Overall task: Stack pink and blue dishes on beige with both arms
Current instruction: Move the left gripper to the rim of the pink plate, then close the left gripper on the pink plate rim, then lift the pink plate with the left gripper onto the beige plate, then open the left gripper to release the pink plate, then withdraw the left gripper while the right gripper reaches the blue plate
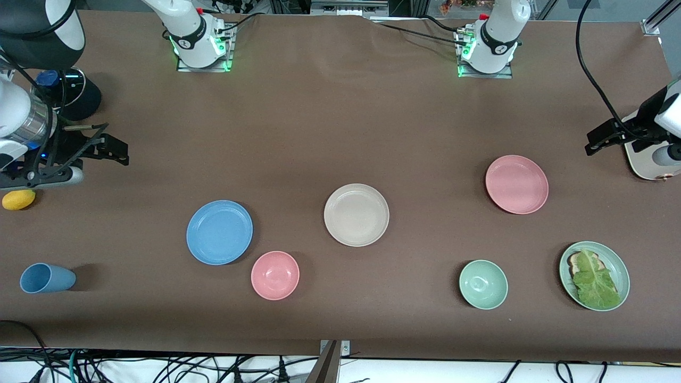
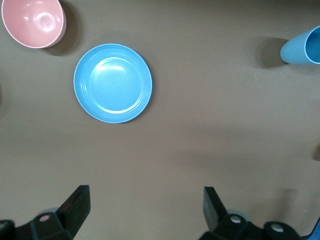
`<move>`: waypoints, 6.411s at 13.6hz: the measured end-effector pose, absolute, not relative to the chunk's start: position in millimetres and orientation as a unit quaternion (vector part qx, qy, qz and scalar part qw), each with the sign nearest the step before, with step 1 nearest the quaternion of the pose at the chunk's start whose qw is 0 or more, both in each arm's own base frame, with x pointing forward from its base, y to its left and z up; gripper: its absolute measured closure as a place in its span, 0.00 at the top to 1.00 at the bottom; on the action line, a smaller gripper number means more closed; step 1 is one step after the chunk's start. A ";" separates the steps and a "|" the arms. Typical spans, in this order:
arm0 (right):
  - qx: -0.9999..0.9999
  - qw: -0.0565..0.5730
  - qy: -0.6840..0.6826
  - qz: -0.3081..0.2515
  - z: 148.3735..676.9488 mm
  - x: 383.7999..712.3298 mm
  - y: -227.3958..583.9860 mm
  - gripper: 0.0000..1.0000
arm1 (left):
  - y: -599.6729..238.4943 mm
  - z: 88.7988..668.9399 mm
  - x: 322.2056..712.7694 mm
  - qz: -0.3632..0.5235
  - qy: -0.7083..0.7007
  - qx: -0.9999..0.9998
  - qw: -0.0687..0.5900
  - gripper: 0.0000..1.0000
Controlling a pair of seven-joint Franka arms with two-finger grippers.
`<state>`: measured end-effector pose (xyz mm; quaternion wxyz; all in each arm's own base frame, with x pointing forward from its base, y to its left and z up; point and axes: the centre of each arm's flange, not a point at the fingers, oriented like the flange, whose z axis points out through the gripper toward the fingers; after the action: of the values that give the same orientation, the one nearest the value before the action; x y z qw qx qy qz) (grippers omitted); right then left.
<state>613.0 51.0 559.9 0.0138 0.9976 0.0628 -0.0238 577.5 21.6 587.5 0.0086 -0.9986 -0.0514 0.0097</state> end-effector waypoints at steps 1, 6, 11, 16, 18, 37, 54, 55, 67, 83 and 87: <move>0.998 0.014 0.063 -0.024 559.9 613.0 51.0 1.00 | 34.1 575.1 581.3 0.021 -0.062 -0.998 0.009 1.00; 0.998 0.014 0.063 -0.024 559.9 613.1 50.9 1.00 | 91.9 473.3 611.9 0.084 -0.106 -0.991 0.008 1.00; 0.998 0.015 0.059 -0.022 559.1 614.6 46.7 1.00 | 104.2 367.7 624.7 0.065 -0.104 -0.992 0.009 1.00; 0.998 0.015 0.054 -0.021 558.1 615.8 40.5 1.00 | 131.3 283.1 581.5 0.024 -0.086 -0.996 0.008 1.00; 0.998 0.015 0.051 -0.023 556.6 616.6 37.2 1.00 | 135.8 254.0 560.5 0.020 -0.087 -0.996 0.008 1.00; 0.999 0.014 0.042 -0.019 534.5 631.6 26.0 1.00 | 141.4 177.8 528.2 0.078 -0.070 -0.994 -0.027 0.30; 0.998 -0.011 0.039 -0.048 509.9 619.7 30.9 1.00 | -45.0 309.3 601.2 0.104 -0.166 -0.977 -0.078 0.05; 0.998 -0.011 0.039 -0.050 508.9 615.7 30.7 1.00 | -72.5 314.0 602.3 0.105 -0.179 -0.975 -0.081 0.05; 0.998 -0.008 0.033 -0.046 490.9 601.7 23.6 1.00 | -304.3 265.0 597.2 0.111 -0.148 -0.977 -0.108 0.05; 0.999 0.006 0.045 -0.030 450.7 621.2 29.6 1.00 | -285.8 246.9 627.5 0.071 -0.157 -0.980 -0.098 0.81; 0.999 0.004 0.045 -0.025 404.5 638.4 30.5 1.00 | -233.2 257.0 641.0 0.080 -0.158 -0.983 -0.057 1.00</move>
<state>638.4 30.5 404.5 0.0045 0.9986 0.0455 -0.0253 641.0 -233.2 257.0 -0.0572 -0.9825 -0.1581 0.0801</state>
